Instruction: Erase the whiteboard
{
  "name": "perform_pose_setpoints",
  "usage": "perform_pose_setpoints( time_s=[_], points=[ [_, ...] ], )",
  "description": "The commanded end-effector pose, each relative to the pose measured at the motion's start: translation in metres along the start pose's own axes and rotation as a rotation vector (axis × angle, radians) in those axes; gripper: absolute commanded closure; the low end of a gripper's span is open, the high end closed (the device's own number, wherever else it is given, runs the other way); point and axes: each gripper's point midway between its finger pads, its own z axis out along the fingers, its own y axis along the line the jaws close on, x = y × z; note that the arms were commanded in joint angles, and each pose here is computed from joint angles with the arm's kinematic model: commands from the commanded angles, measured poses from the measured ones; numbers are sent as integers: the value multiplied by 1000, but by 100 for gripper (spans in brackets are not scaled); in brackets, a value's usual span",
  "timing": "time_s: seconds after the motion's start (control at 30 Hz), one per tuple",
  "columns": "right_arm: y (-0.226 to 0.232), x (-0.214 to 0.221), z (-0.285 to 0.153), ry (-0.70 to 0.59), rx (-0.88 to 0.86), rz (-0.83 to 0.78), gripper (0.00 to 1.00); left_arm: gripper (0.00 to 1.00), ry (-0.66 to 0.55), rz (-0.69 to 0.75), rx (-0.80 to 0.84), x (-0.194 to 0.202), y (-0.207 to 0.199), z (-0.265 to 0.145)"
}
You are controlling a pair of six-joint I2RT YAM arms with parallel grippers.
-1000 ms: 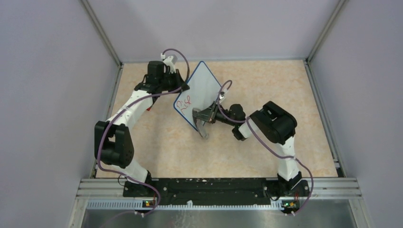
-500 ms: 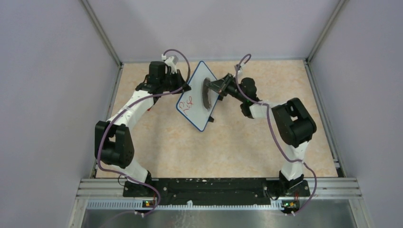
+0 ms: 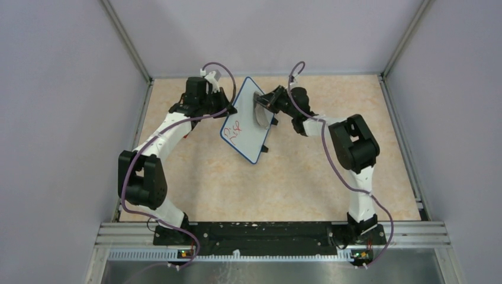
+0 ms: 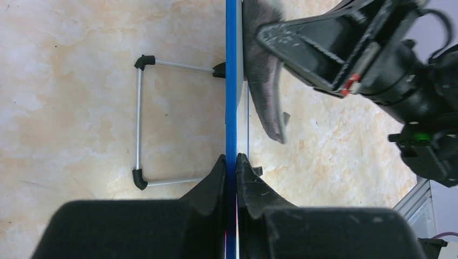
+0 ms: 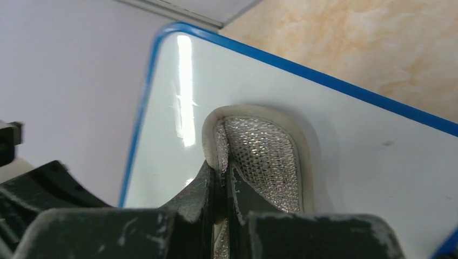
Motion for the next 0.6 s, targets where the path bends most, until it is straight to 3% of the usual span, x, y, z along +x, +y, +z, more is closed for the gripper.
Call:
perform_pose_setpoints(
  time_s=[0.0,0.1,0.27,0.57],
  points=[
    [-71,19,-9,52,146,24,100,100,18,1,18,5,-9,-1],
    [-77,29,-14,112,123,-25,100,100,20,0,26,5,-11,-2],
    [-26,49,-12,267,-113,-200,100,100,13,6,24,4,-10,-2],
    [28,85,-46,391,-333,-531,100,100,20,5,18,6,-8,0]
  ],
)
